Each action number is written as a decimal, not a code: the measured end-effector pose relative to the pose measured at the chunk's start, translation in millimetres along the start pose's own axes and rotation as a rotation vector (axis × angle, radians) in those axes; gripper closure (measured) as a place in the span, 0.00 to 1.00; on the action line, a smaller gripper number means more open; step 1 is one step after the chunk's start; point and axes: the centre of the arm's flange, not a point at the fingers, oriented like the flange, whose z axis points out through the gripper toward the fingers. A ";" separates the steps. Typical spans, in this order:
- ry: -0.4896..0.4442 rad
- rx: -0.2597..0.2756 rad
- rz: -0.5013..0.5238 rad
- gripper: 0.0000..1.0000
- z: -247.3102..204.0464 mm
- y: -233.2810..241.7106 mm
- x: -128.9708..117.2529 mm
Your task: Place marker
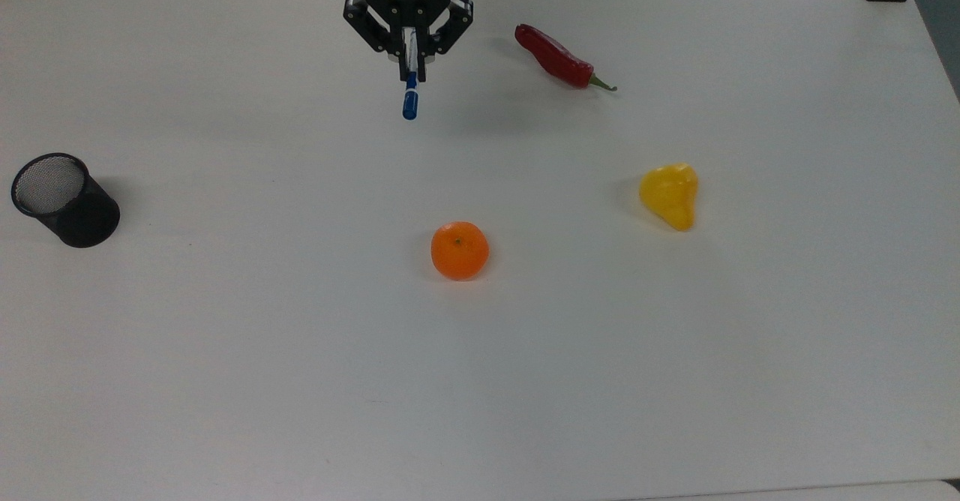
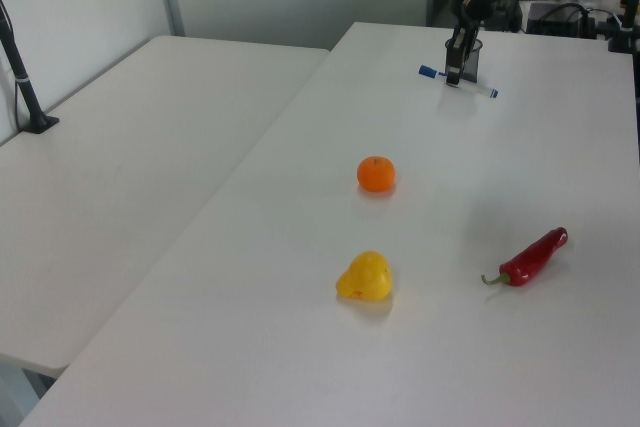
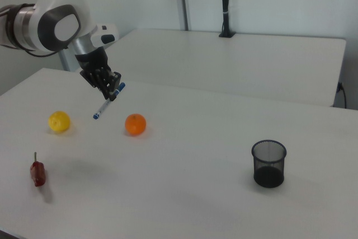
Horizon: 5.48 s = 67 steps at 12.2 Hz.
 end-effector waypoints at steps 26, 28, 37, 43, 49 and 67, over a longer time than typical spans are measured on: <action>0.616 -0.331 0.423 0.85 40.7 346.6 8.2; 0.625 -0.349 0.423 0.85 55.0 354.5 7.3; 0.636 -0.397 0.412 0.85 120.7 373.7 32.5; 0.583 -0.369 0.387 0.85 161.7 355.7 37.0; 0.560 -0.368 0.396 0.59 171.4 359.2 28.6; 0.157 -0.071 0.421 0.00 -70.0 247.6 -5.5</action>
